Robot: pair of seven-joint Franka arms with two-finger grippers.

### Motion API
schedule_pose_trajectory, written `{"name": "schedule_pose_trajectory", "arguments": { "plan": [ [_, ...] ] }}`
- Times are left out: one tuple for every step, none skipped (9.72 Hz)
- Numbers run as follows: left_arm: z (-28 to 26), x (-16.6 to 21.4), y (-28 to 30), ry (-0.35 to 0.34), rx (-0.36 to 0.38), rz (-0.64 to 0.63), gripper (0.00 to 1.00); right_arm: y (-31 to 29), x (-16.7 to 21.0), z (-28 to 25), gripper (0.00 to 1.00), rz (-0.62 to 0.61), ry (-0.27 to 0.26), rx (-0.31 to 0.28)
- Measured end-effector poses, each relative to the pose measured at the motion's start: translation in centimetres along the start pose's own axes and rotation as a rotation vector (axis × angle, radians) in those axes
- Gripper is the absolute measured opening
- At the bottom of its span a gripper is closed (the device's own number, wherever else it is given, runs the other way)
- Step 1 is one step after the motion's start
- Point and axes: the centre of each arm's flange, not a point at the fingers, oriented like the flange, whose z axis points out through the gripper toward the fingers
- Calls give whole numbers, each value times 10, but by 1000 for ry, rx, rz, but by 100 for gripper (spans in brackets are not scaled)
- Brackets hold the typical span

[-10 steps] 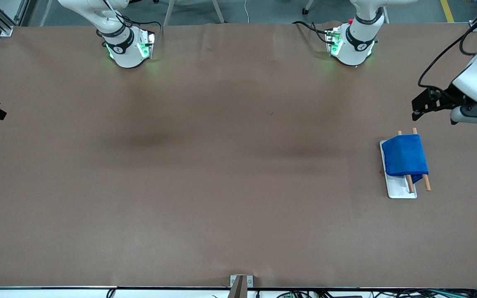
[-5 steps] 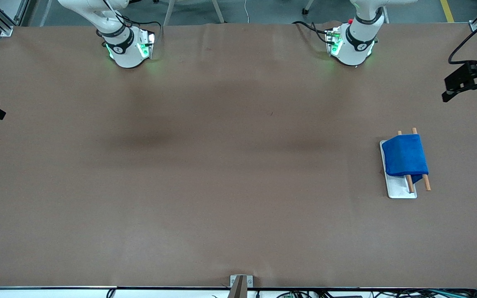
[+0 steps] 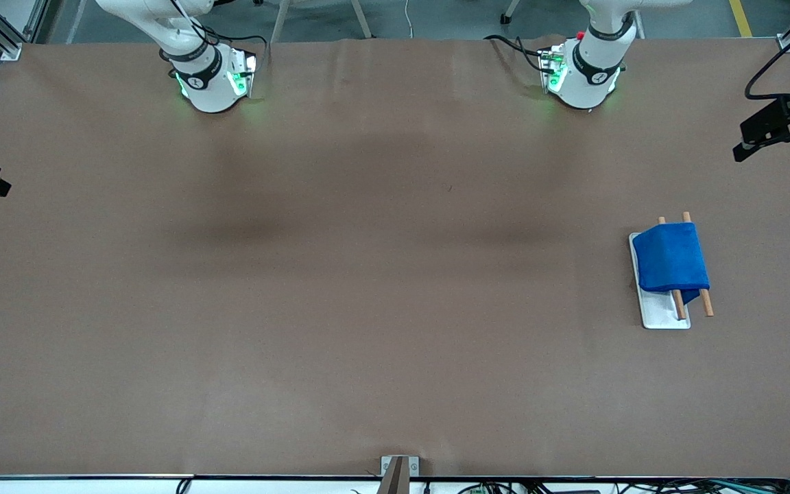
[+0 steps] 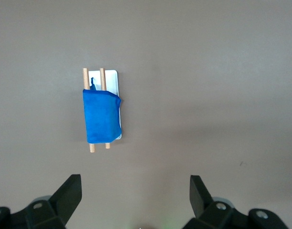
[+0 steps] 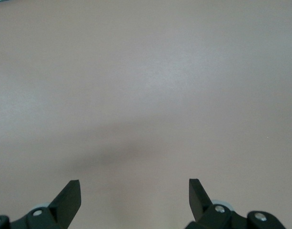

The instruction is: Right arm passes towel to left arm to hang

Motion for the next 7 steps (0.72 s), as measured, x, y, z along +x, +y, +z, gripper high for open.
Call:
{"name": "schedule_pose_trajectory", "arguments": {
  "plan": [
    [1, 0, 2, -3, 0, 4, 100, 0, 0, 0, 100, 0, 0, 0],
    [2, 0, 4, -4, 0, 8, 100, 0, 0, 0, 100, 0, -1, 0],
    [2, 0, 6, -5, 1, 12, 100, 0, 0, 0, 100, -1, -1, 0],
    [3, 0, 9, -6, 8, 17, 100, 0, 0, 0, 100, -1, -1, 0],
    [3, 1, 13, -7, 17, 25, 100, 0, 0, 0, 100, -1, -1, 0],
    [3, 1, 15, -7, 20, 29, 100, 0, 0, 0, 100, -1, -1, 0],
    [3, 1, 16, -7, 21, 29, 100, 0, 0, 0, 100, -1, -1, 0]
  ]
}}
